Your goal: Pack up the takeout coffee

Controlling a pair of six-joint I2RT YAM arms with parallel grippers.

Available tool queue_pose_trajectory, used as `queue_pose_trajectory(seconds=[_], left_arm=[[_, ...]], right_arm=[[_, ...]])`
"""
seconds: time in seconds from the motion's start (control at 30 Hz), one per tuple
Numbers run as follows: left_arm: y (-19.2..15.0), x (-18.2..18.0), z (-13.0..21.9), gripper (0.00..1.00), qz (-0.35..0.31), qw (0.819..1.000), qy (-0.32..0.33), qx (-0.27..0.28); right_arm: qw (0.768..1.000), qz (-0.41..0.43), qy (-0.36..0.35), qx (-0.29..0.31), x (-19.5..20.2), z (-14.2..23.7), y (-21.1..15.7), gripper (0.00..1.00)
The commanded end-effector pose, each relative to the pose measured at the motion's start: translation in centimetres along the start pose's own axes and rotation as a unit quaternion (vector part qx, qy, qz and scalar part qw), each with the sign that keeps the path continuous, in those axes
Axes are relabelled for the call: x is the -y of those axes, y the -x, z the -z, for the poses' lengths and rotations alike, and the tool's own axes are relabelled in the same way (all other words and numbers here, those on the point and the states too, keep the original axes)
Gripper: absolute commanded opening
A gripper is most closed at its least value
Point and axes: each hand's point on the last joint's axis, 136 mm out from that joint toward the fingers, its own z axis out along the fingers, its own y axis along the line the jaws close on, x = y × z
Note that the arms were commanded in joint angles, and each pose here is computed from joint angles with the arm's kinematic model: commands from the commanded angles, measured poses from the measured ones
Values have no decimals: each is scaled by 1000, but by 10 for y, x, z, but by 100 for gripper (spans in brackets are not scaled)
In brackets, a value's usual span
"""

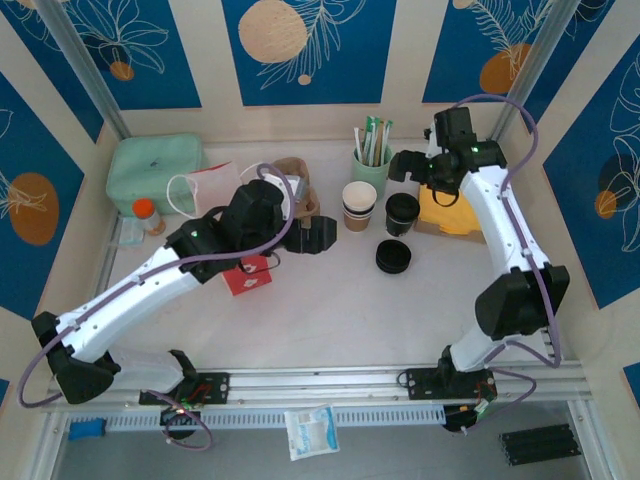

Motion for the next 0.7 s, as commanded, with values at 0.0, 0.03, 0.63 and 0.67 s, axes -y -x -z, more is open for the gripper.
queue_pose_trajectory(seconds=[0.0,0.03,0.63,0.67], left_arm=[[12,-4,12,99,-29,999,21,7],[14,-4,15,99,-34,999,23,9],[28,-28,64,100,-87,991,99,28],[29,-30,66,100,-88,990,104,31]], right_arm=[[999,-12,40,9,-13,18,-7,99],[998,-14,53,11,-18,22,-10,99],[967,-34,243,-69,-145,-8,-120,81],[968,-35,238,-73,-150,-15,-123,80]])
